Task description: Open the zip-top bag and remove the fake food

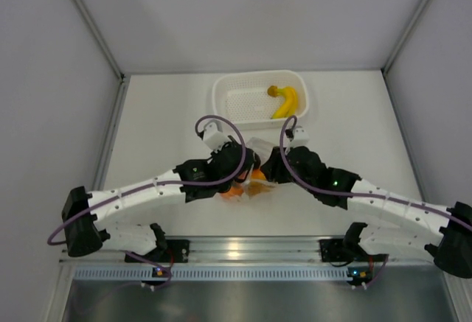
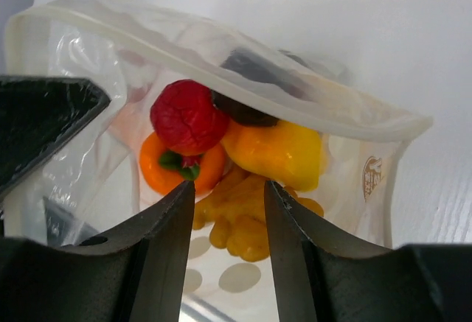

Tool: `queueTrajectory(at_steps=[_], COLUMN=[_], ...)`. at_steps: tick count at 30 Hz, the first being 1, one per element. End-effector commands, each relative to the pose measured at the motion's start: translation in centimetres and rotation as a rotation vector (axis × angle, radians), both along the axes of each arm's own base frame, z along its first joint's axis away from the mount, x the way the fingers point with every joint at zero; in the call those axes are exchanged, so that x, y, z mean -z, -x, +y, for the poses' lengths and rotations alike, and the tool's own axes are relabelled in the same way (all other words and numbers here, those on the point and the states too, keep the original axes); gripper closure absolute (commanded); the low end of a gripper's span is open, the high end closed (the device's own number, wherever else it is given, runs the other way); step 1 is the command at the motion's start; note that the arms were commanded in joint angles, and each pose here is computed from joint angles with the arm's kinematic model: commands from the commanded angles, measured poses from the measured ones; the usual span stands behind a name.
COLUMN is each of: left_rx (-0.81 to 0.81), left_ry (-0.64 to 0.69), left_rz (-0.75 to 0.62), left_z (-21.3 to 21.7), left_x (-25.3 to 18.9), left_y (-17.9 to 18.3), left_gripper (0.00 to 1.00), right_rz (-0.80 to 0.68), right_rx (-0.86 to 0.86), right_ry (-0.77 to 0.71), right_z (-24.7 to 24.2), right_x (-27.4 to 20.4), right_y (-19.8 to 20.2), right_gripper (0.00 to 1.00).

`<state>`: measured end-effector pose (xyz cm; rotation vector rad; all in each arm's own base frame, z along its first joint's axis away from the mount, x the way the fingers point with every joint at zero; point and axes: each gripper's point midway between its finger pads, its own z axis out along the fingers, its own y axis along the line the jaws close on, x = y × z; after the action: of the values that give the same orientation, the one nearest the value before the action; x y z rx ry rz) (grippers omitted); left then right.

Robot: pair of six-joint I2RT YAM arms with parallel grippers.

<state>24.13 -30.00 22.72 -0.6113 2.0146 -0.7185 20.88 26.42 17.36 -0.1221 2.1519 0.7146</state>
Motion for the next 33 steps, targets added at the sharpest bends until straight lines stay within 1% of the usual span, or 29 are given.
queueTrajectory(at_steps=[1, 3, 4, 5, 6, 8, 9, 12, 16, 17, 24, 25, 28, 33], left_rx=[0.001, 0.006, 0.024, 0.027, 0.028, 0.04, 0.04, 0.034, 0.029, 0.026, 0.034, 0.032, 0.029, 0.036], left_ry=[0.061, 0.055, 0.057, 0.056, 0.05, 0.037, 0.036, 0.032, 0.006, 0.008, -0.018, -0.018, -0.016, -0.019], left_rz=[-0.02, -0.028, -0.028, -0.025, -0.013, 0.002, 0.004, 0.017, 0.037, 0.042, 0.044, 0.045, 0.048, 0.048], left_z=[-1.2, -1.6, -2.3, -2.5, -2.8, -3.2, -3.5, -3.6, -4.1, -4.3, -5.7, -5.7, -5.9, -6.0], left_x=[0.2, 1.0, 1.3, 1.6, 2.4, 3.6, 4.1, 5.5, 7.8, 8.1, 9.7, 9.8, 10.1, 10.1], left_y=[1.0, 1.6, 2.3, 2.7, 2.9, 3.7, 4.2, 5.1, 6.0, 6.1, 7.2, 7.2, 7.3, 7.4], left_gripper=[1.0, 1.0, 1.0, 1.0, 1.0, 1.0, 1.0, 1.0, 1.0, 1.0, 1.0, 1.0, 1.0, 1.0], right_rz=[-0.024, 0.0, 0.01, 0.021, 0.04, 0.061, 0.077, 0.101, 0.145, 0.148, 0.226, 0.225, 0.252, 0.285], right_rx=[0.16, 0.176, 0.197, 0.204, 0.216, 0.241, 0.25, 0.271, 0.284, 0.282, 0.253, 0.244, 0.212, 0.143], right_ry=[-0.098, -0.096, -0.133, -0.135, -0.117, -0.112, -0.09, -0.07, -0.102, -0.131, -0.186, -0.246, -0.287, -0.304], right_z=[0.3, 0.0, 0.1, 0.0, -0.6, -1.1, -1.7, -2.8, -3.6, -3.4, -3.7, -3.0, -2.2, -0.2], right_x=[-0.4, 1.5, 1.8, 2.5, 4.1, 5.3, 6.7, 8.4, 10.1, 10.1, 12.3, 11.7, 12.2, 12.0], right_y=[-1.4, -1.0, -1.1, -1.0, -0.7, -0.4, -0.1, 0.5, 1.5, 1.6, 3.7, 3.6, 4.1, 4.8], right_gripper=[0.56, 0.56, 0.56, 0.56, 0.55, 0.55, 0.55, 0.55, 0.54, 0.54, 0.52, 0.52, 0.54, 0.59])
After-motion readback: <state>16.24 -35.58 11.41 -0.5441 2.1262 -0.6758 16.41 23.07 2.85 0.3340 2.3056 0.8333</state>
